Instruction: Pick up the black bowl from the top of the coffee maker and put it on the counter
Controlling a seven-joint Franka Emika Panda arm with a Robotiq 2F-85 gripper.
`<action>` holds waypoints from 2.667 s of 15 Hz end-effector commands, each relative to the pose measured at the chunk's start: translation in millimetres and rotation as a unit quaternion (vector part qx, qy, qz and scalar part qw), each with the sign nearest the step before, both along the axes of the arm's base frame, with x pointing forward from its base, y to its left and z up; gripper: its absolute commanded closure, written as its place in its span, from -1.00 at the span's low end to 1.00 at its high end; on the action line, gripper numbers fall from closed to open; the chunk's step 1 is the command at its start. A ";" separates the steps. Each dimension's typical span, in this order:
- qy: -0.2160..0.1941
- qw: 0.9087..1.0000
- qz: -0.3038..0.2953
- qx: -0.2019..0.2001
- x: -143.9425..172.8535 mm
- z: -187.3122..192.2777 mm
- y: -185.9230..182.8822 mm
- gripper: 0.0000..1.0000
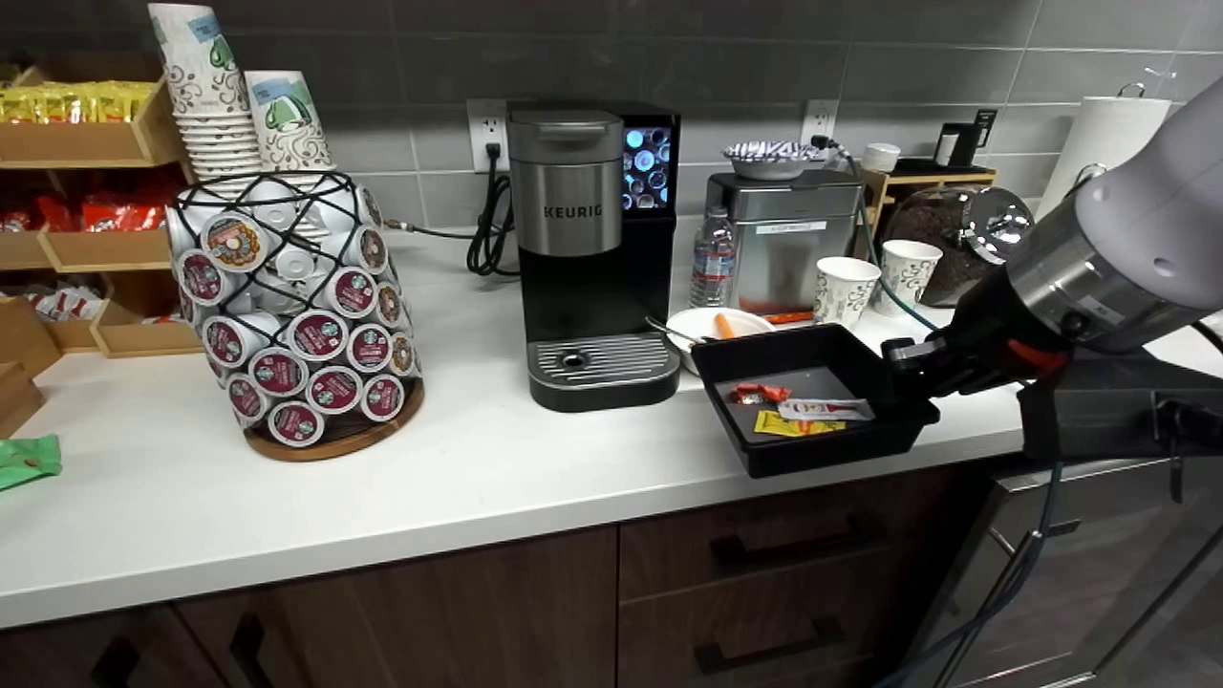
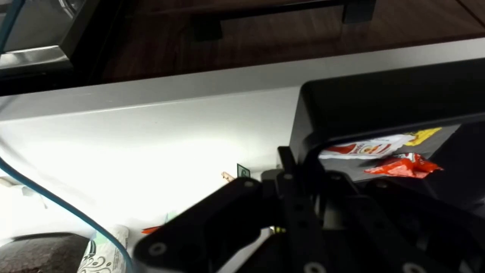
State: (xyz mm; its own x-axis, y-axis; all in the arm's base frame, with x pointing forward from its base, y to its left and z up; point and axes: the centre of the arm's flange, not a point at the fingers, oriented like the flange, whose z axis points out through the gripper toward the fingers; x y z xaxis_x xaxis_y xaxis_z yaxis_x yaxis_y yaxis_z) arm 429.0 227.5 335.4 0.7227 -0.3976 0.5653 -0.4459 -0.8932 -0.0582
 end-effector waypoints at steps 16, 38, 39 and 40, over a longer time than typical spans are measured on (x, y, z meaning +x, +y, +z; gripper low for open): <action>-0.010 1.000 -0.010 0.024 48.0 -57.0 -15.4 0.96; -0.018 0.999 -0.027 0.022 69.4 -68.7 -20.2 0.96; -0.018 0.999 -0.028 0.021 70.3 -68.7 -20.7 0.96; -0.017 0.999 -0.029 0.020 71.2 -68.5 -21.0 0.96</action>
